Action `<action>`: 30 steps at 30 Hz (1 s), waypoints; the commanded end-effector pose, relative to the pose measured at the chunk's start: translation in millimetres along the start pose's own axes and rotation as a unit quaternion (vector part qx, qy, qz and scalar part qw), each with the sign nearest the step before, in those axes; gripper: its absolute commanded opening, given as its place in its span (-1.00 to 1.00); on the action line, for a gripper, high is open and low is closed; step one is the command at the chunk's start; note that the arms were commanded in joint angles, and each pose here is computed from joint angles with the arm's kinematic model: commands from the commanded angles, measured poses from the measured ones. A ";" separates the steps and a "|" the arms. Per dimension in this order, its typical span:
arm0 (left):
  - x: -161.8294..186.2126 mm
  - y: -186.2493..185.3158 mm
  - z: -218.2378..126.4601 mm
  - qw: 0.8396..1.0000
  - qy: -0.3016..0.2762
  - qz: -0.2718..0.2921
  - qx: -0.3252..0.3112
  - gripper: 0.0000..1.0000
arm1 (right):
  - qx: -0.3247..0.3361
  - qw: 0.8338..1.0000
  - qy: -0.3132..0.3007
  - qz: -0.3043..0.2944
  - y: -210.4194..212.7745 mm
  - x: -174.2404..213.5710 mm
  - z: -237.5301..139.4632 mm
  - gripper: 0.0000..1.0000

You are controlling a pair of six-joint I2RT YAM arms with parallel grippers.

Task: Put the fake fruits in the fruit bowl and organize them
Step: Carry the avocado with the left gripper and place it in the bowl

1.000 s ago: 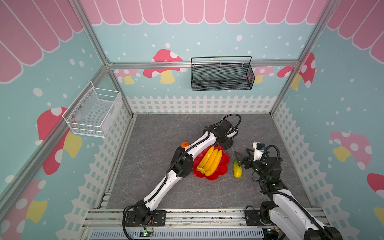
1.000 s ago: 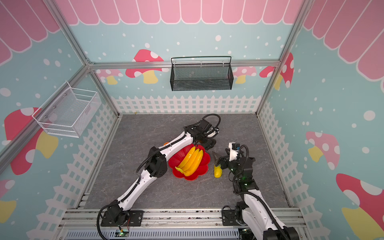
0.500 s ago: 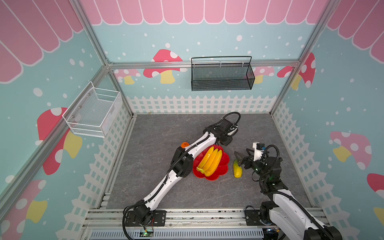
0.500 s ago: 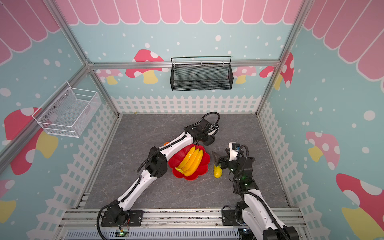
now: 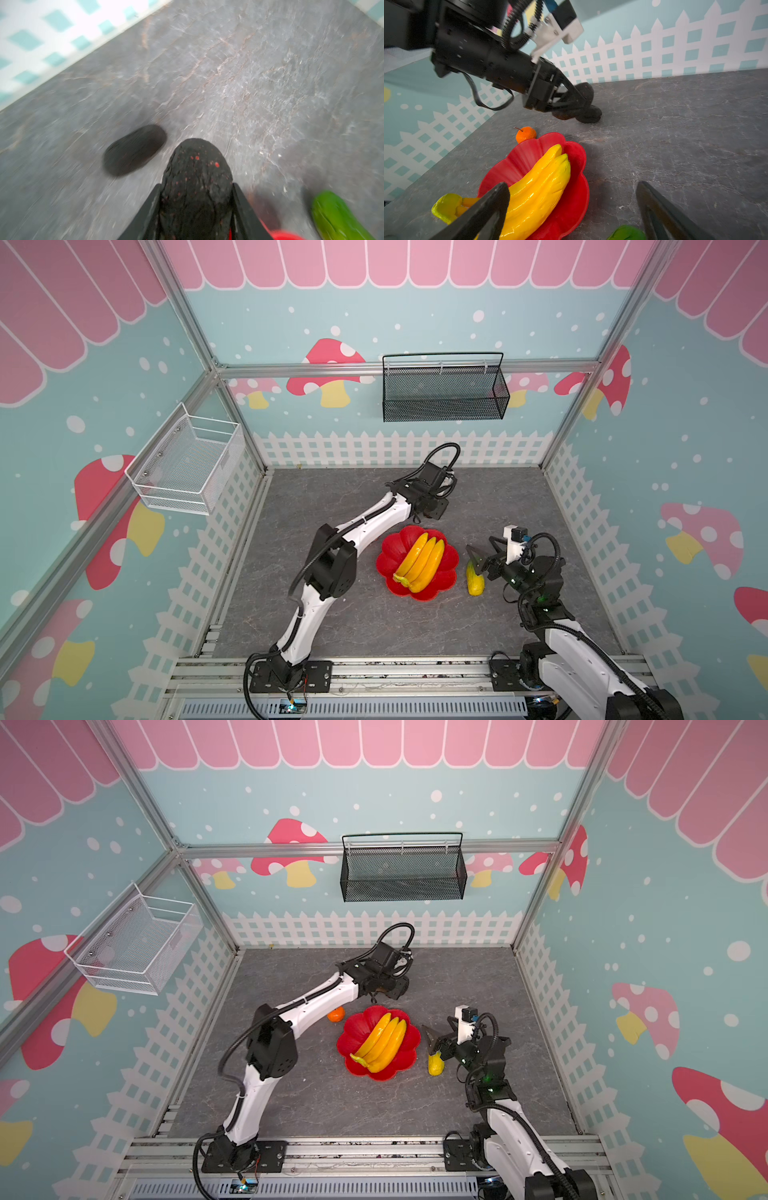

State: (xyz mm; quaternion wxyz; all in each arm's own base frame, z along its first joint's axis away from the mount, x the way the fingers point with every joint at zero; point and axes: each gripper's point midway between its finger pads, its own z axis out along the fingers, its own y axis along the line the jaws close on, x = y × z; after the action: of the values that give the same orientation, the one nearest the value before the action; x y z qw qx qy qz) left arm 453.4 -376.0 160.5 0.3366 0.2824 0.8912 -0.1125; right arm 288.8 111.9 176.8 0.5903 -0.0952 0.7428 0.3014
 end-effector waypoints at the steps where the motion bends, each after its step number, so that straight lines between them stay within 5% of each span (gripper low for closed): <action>1: 28.3 24.3 -21.1 0.997 0.011 -0.060 -0.049 -0.45 | -0.054 0.998 -0.010 -0.013 19.8 -4.3 2.2 0.96; 10: 119.7 43.2 -24.8 0.986 0.114 -0.098 -0.071 -0.44 | -0.087 0.996 0.006 -0.025 37.3 0.8 9.2 0.96; 21: 142.5 28.0 -3.1 0.982 0.147 -0.108 -0.047 -0.41 | -0.068 0.997 0.007 -0.028 31.4 2.0 9.1 0.96; 30: 146.3 16.8 0.0 0.982 0.150 -0.103 -0.042 -0.18 | -0.064 0.998 0.013 -0.025 28.9 5.0 11.0 0.96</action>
State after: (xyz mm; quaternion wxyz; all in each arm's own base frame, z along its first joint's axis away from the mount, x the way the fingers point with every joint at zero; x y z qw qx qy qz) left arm 374.0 -294.2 62.3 0.1939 0.1968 0.9594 -0.0566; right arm 279.2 140.6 172.5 0.5710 -0.1484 0.7339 0.3368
